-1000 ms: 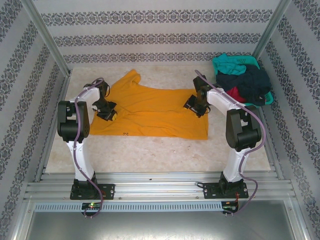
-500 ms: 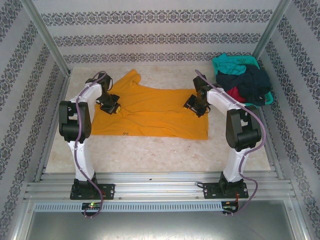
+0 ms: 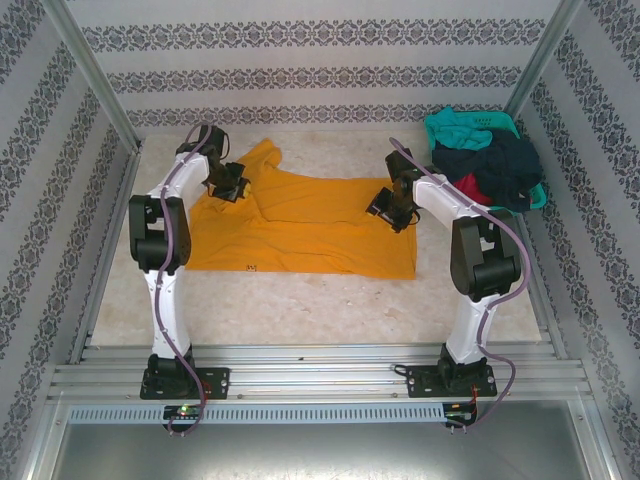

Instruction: Fold and stack the t-shirts

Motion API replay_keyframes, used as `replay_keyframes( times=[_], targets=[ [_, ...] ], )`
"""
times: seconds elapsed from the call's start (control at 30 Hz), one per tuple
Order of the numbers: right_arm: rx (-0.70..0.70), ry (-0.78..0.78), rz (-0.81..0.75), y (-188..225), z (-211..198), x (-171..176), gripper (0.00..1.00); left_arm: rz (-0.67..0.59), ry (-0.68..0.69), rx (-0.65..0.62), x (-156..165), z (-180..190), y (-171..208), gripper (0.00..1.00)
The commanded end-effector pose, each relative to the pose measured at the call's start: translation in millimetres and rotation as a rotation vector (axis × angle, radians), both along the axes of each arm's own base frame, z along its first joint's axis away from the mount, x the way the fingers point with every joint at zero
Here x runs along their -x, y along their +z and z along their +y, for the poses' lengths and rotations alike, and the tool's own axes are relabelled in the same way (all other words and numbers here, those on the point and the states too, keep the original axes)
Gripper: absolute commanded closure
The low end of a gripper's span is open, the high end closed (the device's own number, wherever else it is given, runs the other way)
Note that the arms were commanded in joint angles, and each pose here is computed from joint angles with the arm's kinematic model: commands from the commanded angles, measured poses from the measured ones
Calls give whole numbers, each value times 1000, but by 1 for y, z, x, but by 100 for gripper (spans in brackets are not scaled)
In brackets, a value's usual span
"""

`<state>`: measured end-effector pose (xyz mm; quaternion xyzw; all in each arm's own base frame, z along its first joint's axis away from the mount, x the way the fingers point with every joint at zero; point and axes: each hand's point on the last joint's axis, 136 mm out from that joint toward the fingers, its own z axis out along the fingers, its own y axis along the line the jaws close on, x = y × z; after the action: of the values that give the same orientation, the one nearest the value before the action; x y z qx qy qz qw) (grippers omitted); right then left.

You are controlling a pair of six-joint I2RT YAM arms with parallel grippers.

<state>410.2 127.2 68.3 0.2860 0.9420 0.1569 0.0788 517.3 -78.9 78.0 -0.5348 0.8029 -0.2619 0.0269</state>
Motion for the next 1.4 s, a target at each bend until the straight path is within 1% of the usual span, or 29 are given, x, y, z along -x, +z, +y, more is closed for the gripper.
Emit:
replay_keyframes(
  times=[0.0, 0.03, 0.07, 0.1, 0.13, 0.2, 0.23, 0.3, 0.33, 0.4, 0.47, 0.6, 0.7, 0.87, 0.93, 1.03, 1.2, 1.3, 1.37],
  targets=[
    [-14, -27, -5, 3, -4, -8, 46, -61, 30, 57, -22, -6, 11, 89],
    [-15, -26, -7, 3, -3, -9, 46, -82, 32, 62, -28, -6, 14, 86],
    [-17, -26, -11, 3, -3, -11, 46, -104, 28, 65, -33, -7, 17, 80],
    [-20, -25, -12, 3, -3, -12, 47, -129, 13, 71, -38, -9, 21, 63],
    [-22, -25, -15, 4, -2, -14, 47, -143, -2, 78, -41, -11, 23, 50],
    [-26, -19, -19, 4, 0, -17, 48, -182, -33, 74, -47, -12, 29, 26],
    [-29, -16, -24, 4, 0, -19, 48, -199, -48, 69, -49, -12, 31, 17],
    [-30, -3, -34, 6, 3, -24, 48, -226, -78, 43, -49, -9, 36, 4],
    [-31, 6, -39, 6, 5, -28, 48, -240, -99, 10, -47, -5, 39, 0],
    [-34, 24, -48, 5, 10, -36, 47, -257, -124, -51, -41, 6, 41, 0],
    [-44, 36, -49, 2, 15, -46, 46, -266, -127, -90, -34, 17, 35, 0],
    [-44, 45, -40, -12, 21, -65, 46, -233, -80, -115, -14, 43, 3, 0],
    [-48, 39, -14, -25, 23, -66, 45, -202, -45, -120, 5, 55, -16, 0],
    [-28, 54, 44, -43, 18, -46, 44, -139, -45, -148, 41, 63, -35, 0],
    [-15, 57, 69, -48, 14, -32, 44, -100, -50, -149, 60, 63, -44, 0],
    [-9, 59, 104, -54, 10, -11, 43, -70, -60, -146, 82, 61, -47, 0],
    [1, 70, 133, -50, 5, 18, 43, -76, -83, -178, 100, 62, -26, 0],
    [-4, 75, 131, -43, 4, 25, 43, -81, -101, -201, 106, 64, -11, 0],
    [-6, 76, 116, -36, 4, 22, 42, -89, -103, -217, 103, 66, -4, 0]
  ],
)
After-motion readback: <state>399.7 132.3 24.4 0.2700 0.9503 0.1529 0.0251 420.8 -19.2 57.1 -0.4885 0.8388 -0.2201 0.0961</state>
